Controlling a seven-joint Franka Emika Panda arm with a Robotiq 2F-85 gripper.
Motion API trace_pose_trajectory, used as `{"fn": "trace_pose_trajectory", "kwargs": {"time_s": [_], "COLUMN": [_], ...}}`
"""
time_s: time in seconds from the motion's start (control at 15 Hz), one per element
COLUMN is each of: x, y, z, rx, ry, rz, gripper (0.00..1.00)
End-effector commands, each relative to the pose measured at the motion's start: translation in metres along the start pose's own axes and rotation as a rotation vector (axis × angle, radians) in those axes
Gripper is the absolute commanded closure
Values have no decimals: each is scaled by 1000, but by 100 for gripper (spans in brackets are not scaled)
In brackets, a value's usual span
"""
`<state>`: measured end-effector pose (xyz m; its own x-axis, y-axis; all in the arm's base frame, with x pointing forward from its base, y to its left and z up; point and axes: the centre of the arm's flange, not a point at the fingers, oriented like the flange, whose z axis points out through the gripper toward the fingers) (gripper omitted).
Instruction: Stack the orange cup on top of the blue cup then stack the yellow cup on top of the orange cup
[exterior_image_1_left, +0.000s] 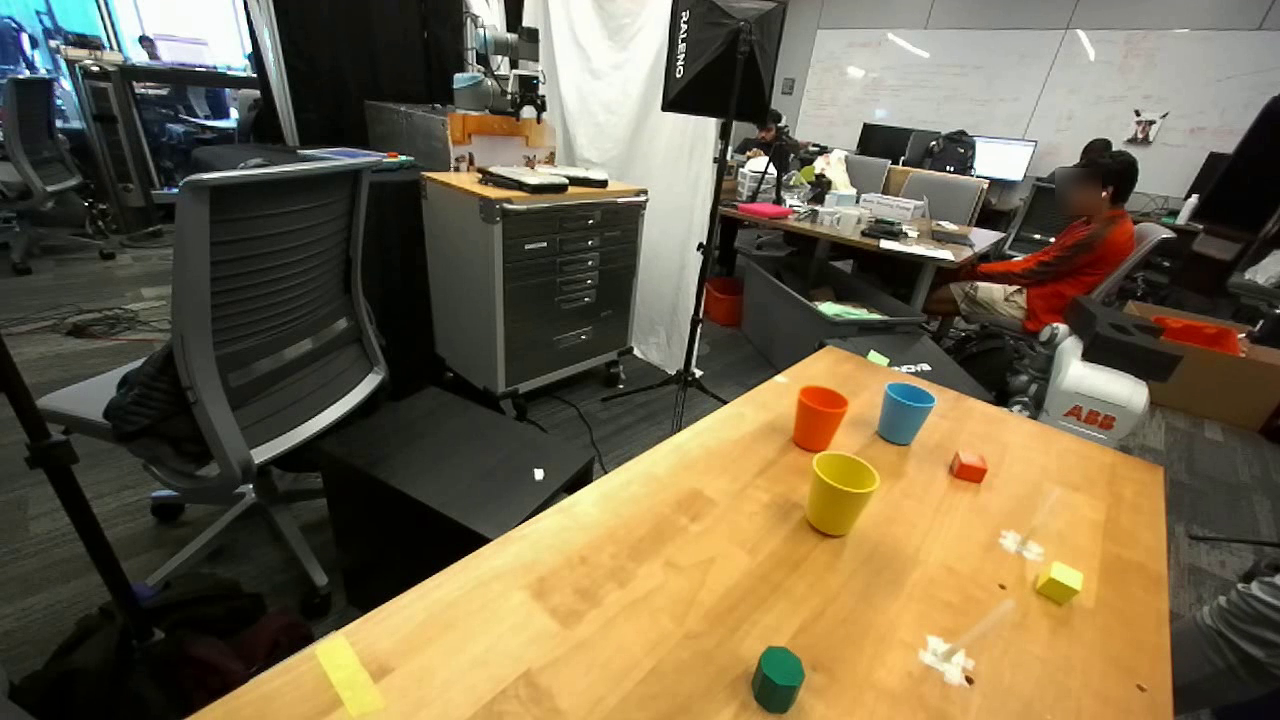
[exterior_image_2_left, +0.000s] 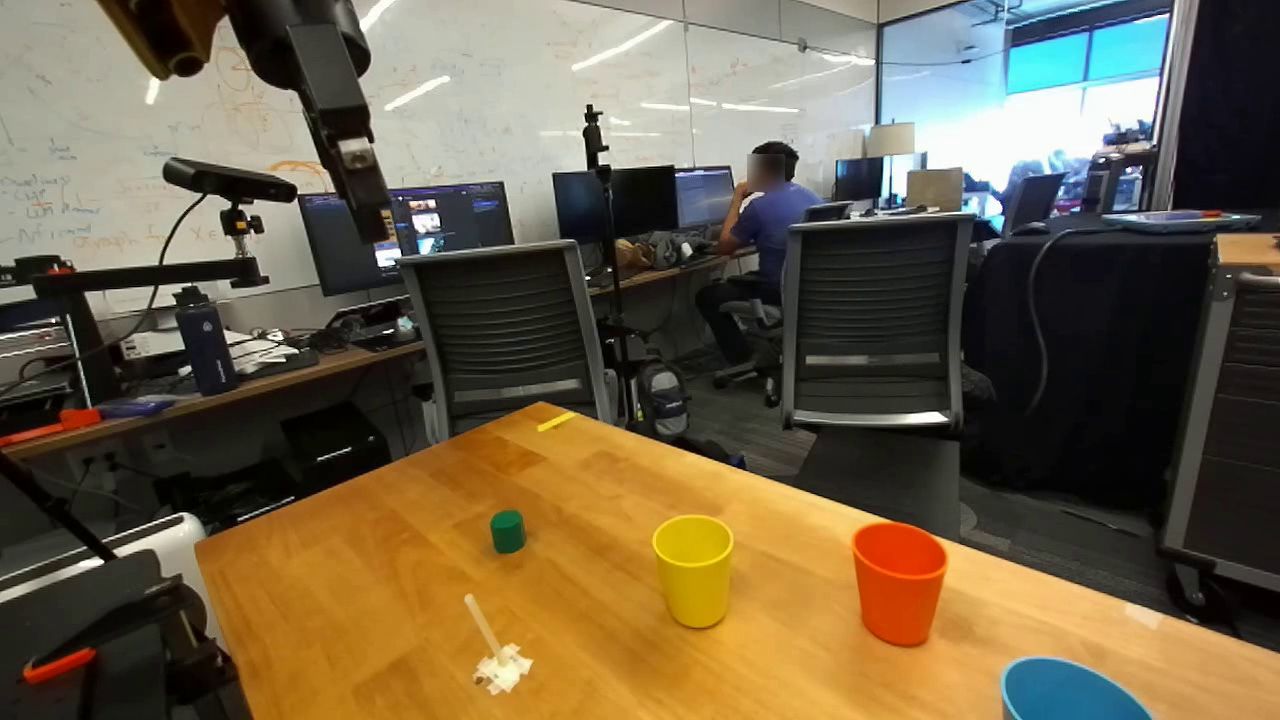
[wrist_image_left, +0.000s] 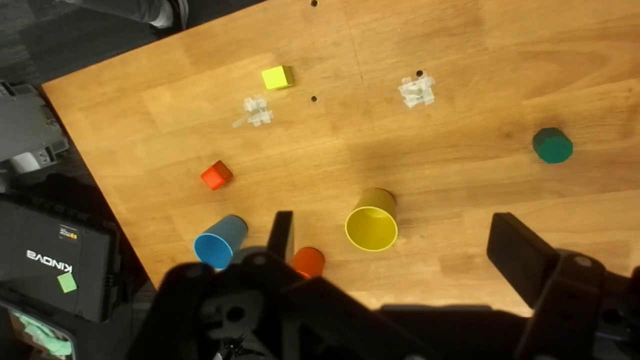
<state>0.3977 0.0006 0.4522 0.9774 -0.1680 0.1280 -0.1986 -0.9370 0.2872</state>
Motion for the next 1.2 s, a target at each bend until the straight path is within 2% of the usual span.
{"fn": "trace_pose_trajectory", "kwargs": {"time_s": [0.0,0.33,0.6,0.8,1.13], "x": [32,87,137,163,200], "y": [31,73,81,50,6], "z": [11,35,35,26,27], "rx": [-38,-74,-43,11,-36], "ry": [9,-17,-50,-91,-86], "rz": [67,165,229,233,222], "gripper": [0,0,0,0,0]}}
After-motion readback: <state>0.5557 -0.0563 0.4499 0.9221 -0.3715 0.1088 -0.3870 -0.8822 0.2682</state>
